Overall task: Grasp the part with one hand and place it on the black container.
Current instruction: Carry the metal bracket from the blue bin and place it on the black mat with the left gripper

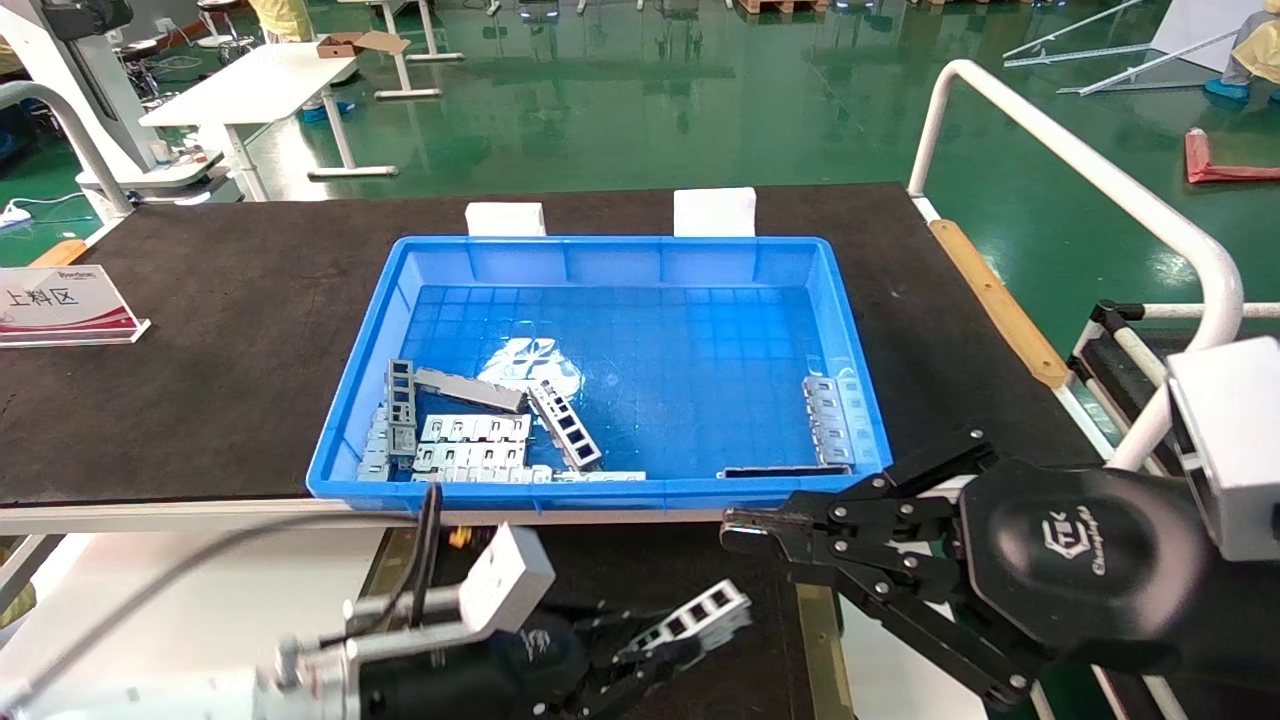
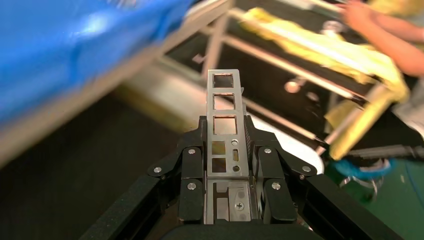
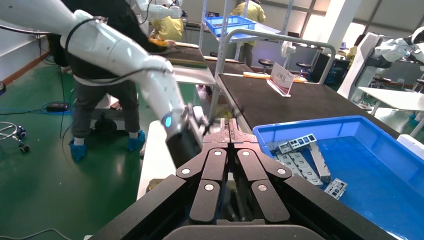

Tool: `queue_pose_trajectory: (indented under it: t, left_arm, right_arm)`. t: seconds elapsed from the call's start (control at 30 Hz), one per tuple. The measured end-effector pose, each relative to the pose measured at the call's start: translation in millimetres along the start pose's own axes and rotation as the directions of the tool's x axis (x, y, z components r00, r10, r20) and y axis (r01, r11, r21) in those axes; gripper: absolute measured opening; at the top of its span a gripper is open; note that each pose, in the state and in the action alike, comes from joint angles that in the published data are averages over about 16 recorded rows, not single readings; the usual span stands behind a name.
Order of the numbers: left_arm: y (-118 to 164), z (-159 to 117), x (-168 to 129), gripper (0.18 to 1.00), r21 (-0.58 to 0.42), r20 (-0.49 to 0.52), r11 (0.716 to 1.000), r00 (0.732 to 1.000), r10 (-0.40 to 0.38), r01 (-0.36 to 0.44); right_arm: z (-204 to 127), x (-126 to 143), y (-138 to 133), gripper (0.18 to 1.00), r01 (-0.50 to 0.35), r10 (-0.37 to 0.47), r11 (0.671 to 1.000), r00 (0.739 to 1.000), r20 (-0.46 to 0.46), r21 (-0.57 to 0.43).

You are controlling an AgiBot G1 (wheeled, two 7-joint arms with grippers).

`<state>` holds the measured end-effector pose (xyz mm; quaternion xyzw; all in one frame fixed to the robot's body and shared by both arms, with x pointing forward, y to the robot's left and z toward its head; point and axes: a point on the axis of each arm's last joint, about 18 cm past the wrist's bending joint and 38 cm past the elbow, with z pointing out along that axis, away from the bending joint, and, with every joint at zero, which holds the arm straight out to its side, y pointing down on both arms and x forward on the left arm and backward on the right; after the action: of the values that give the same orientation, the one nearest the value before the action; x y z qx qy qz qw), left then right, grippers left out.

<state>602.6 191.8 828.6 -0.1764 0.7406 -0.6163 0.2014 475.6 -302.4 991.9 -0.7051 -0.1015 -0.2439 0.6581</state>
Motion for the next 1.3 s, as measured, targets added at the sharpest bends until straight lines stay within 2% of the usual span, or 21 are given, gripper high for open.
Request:
queue_pose_trajectory:
  t: [0.1,0.2,0.37,0.6,0.97,1.3]
  left_arm:
    - [22.6,11.7,-4.0,0.321,0.005,0.078,0.996,0.992,-0.094,0.094]
    - [41.1,26.3,-9.4,0.321,0.027,0.159,0.983,0.97,-0.182,0.18]
    - [61.1,53.4,-18.4,0.321,0.083,0.275,0.955,0.915,-0.296,0.284]
    - [73.3,87.8,-28.5,0.321,0.166,0.386,0.911,0.826,-0.411,0.377]
    - [89.6,116.6,-40.9,0.321,0.233,0.482,0.861,0.715,-0.506,0.452]
    - [105.6,125.7,-47.1,0.321,0.248,0.529,0.836,0.655,-0.539,0.489]
  right_arm:
    - [0.0,0.0,0.0,0.191,0.0,0.0,1.0,1.0,0.0,0.0]
    - [0.0,0.0,0.0,0.191,0.0,0.0,1.0,1.0,0.0,0.0]
    - [0.0,0.0,0.0,0.191,0.0,0.0,1.0,1.0,0.0,0.0]
    - [0.0,0.0,0.0,0.191,0.0,0.0,1.0,1.0,0.0,0.0]
    - [0.0,0.0,0.0,0.191,0.0,0.0,1.0,1.0,0.0,0.0]
    - [0.0,0.0,0.0,0.191,0.0,0.0,1.0,1.0,0.0,0.0]
